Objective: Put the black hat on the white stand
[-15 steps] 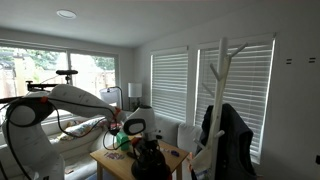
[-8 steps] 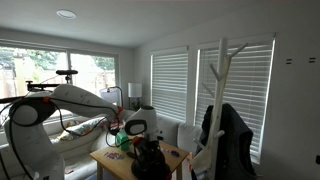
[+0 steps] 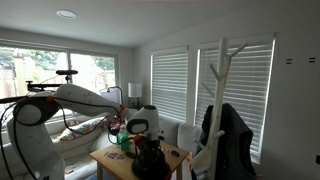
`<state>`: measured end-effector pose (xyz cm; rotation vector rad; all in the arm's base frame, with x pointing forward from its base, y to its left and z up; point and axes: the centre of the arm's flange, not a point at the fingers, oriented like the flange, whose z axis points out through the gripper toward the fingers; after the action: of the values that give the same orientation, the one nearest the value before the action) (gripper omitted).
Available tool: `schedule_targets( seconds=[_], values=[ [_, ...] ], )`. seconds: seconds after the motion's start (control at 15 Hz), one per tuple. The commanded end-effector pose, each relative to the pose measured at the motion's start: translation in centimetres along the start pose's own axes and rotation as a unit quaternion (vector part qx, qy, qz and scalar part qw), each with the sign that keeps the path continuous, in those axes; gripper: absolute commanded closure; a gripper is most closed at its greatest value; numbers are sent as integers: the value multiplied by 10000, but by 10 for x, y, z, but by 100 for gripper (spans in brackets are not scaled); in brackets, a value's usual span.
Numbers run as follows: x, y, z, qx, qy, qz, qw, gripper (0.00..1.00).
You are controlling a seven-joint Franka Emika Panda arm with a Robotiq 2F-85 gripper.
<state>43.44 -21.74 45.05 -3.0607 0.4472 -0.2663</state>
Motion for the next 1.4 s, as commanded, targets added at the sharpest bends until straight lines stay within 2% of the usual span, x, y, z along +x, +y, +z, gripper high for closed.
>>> schedule_targets(
  seconds=[0.0, 0.33, 0.67, 1.07, 1.33],
  values=[
    [7, -1, -14, 112, -91, 123, 9998, 98],
    [2, -5, -57, 9, 68, 75, 9999, 98],
    [4, -16, -95, 114, 565, -91, 9983, 98],
    [8, -43, -117, 322, 884, -251, 9953, 98],
    [-1, -43, -167, 283, 1321, -266, 9905, 98]
  ],
)
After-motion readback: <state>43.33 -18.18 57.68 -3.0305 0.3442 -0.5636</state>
